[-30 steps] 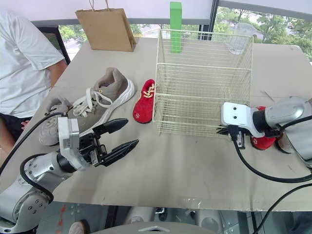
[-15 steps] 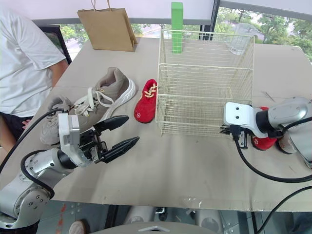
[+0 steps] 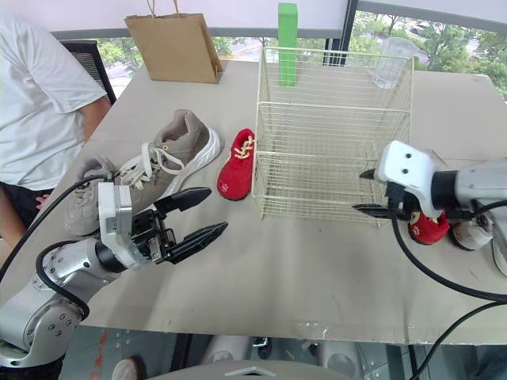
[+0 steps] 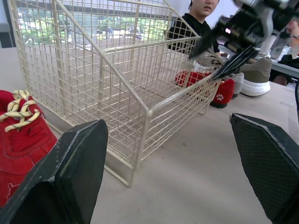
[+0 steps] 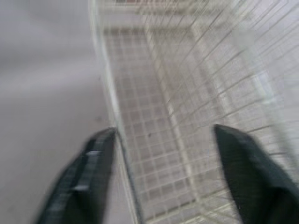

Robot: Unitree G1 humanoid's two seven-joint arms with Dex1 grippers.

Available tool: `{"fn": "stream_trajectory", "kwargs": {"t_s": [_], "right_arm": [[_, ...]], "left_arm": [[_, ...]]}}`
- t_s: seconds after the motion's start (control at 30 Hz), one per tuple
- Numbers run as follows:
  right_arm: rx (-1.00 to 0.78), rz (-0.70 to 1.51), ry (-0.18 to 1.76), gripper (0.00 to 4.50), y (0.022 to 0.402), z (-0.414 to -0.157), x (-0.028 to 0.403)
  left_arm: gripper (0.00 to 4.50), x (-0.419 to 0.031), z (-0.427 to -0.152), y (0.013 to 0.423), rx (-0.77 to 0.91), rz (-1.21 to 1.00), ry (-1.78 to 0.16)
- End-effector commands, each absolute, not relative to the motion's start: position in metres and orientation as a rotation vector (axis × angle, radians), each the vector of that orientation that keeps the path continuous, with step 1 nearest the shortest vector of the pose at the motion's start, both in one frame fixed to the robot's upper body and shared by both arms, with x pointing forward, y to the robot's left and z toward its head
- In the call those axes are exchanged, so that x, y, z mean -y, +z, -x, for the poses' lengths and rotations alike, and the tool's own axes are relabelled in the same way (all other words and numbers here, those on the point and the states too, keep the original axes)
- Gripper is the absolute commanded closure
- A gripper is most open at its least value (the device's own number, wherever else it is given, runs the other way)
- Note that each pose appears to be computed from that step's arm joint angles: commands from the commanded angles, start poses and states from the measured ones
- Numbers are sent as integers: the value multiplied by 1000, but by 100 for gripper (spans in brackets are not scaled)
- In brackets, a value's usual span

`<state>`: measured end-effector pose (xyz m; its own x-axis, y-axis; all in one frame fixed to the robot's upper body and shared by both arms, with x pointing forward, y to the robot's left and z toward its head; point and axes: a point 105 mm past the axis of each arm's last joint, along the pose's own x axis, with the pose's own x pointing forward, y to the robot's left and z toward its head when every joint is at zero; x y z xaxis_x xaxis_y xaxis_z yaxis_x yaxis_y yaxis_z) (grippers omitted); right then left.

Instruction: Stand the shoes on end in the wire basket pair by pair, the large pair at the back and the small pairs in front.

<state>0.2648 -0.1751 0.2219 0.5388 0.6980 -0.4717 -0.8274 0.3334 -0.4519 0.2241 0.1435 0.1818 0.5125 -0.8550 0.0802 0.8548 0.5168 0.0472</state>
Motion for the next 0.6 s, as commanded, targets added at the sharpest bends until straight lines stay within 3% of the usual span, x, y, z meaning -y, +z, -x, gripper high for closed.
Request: {"fn": "stream_trajectory", "kwargs": {"t_s": [0.03,0.2,0.27,0.33,0.6], "right_arm": [[-47,641,1016,9,256,-241,172],[116,529,989,9,269,-226,162],[269,457,937,9,279,-226,151],[315,339,991,9,278,-220,132],[267,215,1143,9,249,-213,92]], "left_arm": [[0,-144,-226,184,115,4,-1040],[0,-143,-235,183,121,42,-1044],[0,-142,-241,185,126,62,-1030],[0,-144,-250,187,132,92,-984],[0,-163,-287,207,166,164,-718]]}}
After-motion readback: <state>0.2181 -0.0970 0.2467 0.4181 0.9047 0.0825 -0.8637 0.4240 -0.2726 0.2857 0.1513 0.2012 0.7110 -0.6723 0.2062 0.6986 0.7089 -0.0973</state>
